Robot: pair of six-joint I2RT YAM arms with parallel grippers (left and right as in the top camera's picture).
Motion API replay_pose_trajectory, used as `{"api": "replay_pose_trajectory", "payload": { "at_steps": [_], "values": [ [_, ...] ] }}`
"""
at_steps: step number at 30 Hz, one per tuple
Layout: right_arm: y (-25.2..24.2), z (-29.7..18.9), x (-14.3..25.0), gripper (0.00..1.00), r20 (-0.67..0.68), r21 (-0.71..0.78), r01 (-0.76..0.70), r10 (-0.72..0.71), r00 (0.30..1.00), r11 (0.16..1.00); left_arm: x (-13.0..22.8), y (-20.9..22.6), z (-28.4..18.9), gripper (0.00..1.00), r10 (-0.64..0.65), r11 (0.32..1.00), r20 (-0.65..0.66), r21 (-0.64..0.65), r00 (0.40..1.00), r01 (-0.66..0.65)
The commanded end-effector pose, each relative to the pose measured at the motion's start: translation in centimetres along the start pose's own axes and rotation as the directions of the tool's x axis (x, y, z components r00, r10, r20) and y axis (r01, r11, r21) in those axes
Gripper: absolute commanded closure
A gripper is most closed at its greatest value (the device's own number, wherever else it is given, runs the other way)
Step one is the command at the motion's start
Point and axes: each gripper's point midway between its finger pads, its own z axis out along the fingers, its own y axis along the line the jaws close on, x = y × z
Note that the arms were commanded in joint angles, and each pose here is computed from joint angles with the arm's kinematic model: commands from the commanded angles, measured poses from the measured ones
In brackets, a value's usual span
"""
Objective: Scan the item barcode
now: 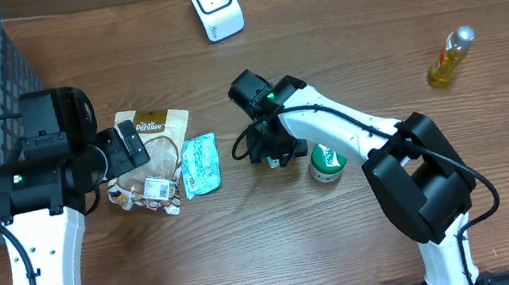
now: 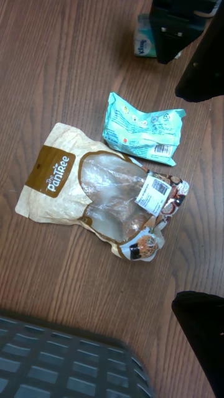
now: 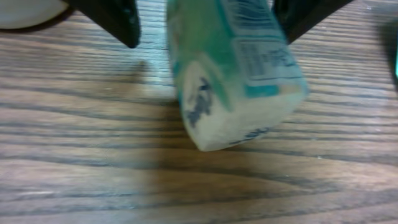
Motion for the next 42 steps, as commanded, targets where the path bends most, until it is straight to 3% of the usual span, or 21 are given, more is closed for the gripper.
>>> {"api": "replay_pose_trajectory", "payload": {
  "at_steps": [1,3,9,12,14,16,21,22,23,25,26,28,31,32,34,35,36,37,38,39,42],
  "values": [
    [0.9,0.0,0.8,0.49,-0.001,-0.018,0.021,-0.021,1.000,1.000,-0.3,-0.2,-0.1,0.00,0.015,1.000,0.008,-0.001,1.000,-0.015],
    [1.0,0.0,0.7,0.58,0.005,-0.023,0.023,-0.023,1.000,0.999,-0.3,-0.2,-0.1,0.01,0.015,1.000,0.008,-0.001,1.000,-0.015],
    [1.2,0.0,0.5,0.64,0.010,-0.027,0.020,-0.020,1.000,0.999,-0.3,-0.2,-0.1,0.00,0.015,1.000,0.008,-0.001,1.000,-0.015],
    [1.1,0.0,0.3,0.44,0.021,-0.023,0.021,-0.021,1.000,1.000,-0.3,-0.2,-0.1,0.00,0.015,1.000,0.008,-0.001,1.000,-0.015],
    [0.9,0.0,-0.1,0.43,0.043,-0.009,0.021,-0.020,0.999,1.000,-0.3,-0.2,-0.1,0.01,0.015,1.000,0.008,-0.001,1.000,-0.015],
    [0.9,0.0,-0.2,0.52,0.047,-0.006,0.020,-0.020,0.999,1.000,-0.3,-0.2,-0.1,0.00,0.015,1.000,0.008,-0.001,1.000,-0.015],
    [0.8,0.0,-0.1,0.88,0.042,-0.004,0.020,-0.020,0.999,1.000,-0.3,-0.2,-0.1,0.00,0.015,1.000,0.008,-0.001,1.000,-0.015],
    [0.8,0.0,-0.1,0.88,0.042,-0.004,0.020,-0.020,0.999,1.000,-0.3,-0.2,-0.1,0.00,0.015,1.000,0.008,-0.001,1.000,-0.015],
    [0.8,0.0,-0.1,0.87,0.042,-0.004,0.020,-0.020,0.999,1.000,-0.3,-0.2,-0.1,0.00,0.015,1.000,0.008,-0.001,1.000,-0.015],
    [0.9,0.0,-0.2,0.58,0.048,-0.007,0.021,-0.020,0.999,1.000,-0.3,-0.2,-0.1,0.00,0.015,1.000,0.008,-0.001,1.000,-0.015],
    [1.0,0.0,-0.4,0.49,0.055,-0.008,0.021,-0.021,0.998,1.000,-0.3,-0.2,-0.1,0.01,0.015,1.000,0.008,-0.001,1.000,-0.015],
    [1.1,-0.1,-1.3,0.43,0.097,-0.009,0.023,-0.022,0.995,1.000,-0.3,-0.2,-0.1,0.01,0.015,1.000,0.008,-0.001,1.000,-0.015],
    [0.9,-0.2,-2.5,0.43,0.150,0.007,0.018,-0.019,0.989,1.000,-0.3,-0.2,-0.1,0.00,0.015,1.000,0.008,-0.001,1.000,-0.015],
    [1.0,-0.3,-2.6,0.49,0.158,0.004,0.018,-0.018,0.987,1.000,-0.3,-0.2,-0.1,0.00,0.015,1.000,0.008,-0.001,1.000,-0.015],
    [1.1,-0.3,-2.8,0.76,0.162,0.000,0.018,-0.018,0.987,1.000,-0.3,-0.2,-0.1,0.01,0.015,1.000,0.008,-0.001,1.000,-0.015],
    [1.1,-0.3,-2.7,0.84,0.162,0.000,0.018,-0.018,0.987,1.000,-0.3,-0.2,-0.1,0.00,0.015,1.000,0.008,-0.001,1.000,-0.015],
    [1.1,-0.3,-2.8,0.85,0.162,0.000,0.018,-0.018,0.987,1.000,-0.3,-0.2,-0.1,0.01,0.015,1.000,0.008,-0.001,1.000,-0.015],
    [1.1,-0.3,-2.8,0.81,0.162,0.000,0.018,-0.018,0.987,1.000,-0.3,-0.2,-0.1,0.00,0.015,1.000,0.008,-0.001,1.000,-0.015],
    [1.1,-0.3,-2.8,0.44,0.164,0.000,0.018,-0.017,0.986,1.000,-0.3,-0.2,-0.1,0.00,0.015,1.000,0.008,-0.001,1.000,-0.015],
    [1.2,-0.3,-2.9,0.29,0.168,-0.002,0.018,-0.018,0.986,1.000,-0.3,-0.2,-0.1,0.00,0.015,1.000,0.008,-0.001,1.000,-0.015],
    [1.3,-0.5,-3.7,0.14,0.204,-0.003,0.016,-0.015,0.979,1.000,-0.3,-0.2,-0.1,0.00,0.015,1.000,0.008,-0.001,1.000,-0.015]
  ]
}}
